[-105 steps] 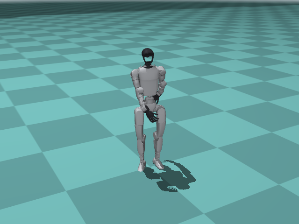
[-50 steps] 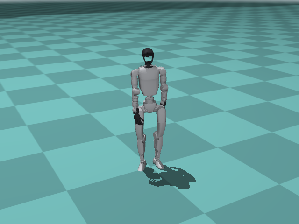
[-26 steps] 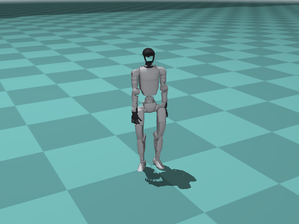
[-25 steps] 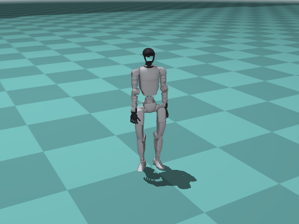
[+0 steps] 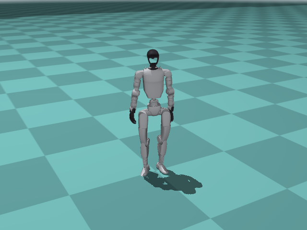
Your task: Upper body actions
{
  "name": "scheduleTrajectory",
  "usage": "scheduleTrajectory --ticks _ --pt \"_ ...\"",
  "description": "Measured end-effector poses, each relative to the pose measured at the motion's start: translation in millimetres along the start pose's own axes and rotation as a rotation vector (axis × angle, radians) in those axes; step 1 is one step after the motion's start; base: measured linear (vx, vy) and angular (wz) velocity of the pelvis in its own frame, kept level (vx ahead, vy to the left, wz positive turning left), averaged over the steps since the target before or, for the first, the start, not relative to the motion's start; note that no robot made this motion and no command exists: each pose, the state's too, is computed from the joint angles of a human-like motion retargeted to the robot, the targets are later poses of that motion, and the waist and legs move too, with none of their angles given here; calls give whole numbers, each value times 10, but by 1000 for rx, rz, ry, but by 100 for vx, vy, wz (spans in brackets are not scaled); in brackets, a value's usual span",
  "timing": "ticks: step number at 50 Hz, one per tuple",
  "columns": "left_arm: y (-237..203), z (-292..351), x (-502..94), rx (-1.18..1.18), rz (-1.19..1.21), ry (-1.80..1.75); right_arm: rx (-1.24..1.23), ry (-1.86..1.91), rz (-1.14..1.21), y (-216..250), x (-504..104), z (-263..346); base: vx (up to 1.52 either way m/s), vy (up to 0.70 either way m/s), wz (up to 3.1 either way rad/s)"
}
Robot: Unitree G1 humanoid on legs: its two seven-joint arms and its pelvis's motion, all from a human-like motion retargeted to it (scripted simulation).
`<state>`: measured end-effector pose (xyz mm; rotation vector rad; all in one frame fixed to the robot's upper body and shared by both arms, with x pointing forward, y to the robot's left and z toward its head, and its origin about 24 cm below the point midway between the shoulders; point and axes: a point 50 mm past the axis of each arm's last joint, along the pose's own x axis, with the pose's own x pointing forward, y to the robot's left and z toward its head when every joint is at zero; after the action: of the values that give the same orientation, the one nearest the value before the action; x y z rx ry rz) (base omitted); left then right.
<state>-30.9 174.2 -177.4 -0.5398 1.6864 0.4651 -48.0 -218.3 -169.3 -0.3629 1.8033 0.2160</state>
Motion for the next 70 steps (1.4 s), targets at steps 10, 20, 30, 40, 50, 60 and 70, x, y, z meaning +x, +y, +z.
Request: scheduleTrajectory --ticks 10,20,30,40,50,60,70 --pt "65 -374 19 -80 -20 107 -120 -89 49 156 -4 275 0 1 0" --pt "1 -211 22 10 -28 62 -227 -147 10 83 -32 460 -3 0 0" --pt "-125 52 14 3 -45 -37 -179 -141 -3 38 -31 431 -12 0 1" --pt "-52 29 8 -15 -24 -16 -167 -77 -6 56 -7 253 -20 -3 15" --pt "100 -142 12 -90 10 31 -199 -55 -21 19 -4 204 -19 -4 8" --pt "92 -79 16 -89 12 -6 -113 -50 -70 -146 -22 185 -19 -1 -32" --pt "74 -143 26 -90 -5 14 -108 -68 -78 -171 -29 242 -10 1 -36"
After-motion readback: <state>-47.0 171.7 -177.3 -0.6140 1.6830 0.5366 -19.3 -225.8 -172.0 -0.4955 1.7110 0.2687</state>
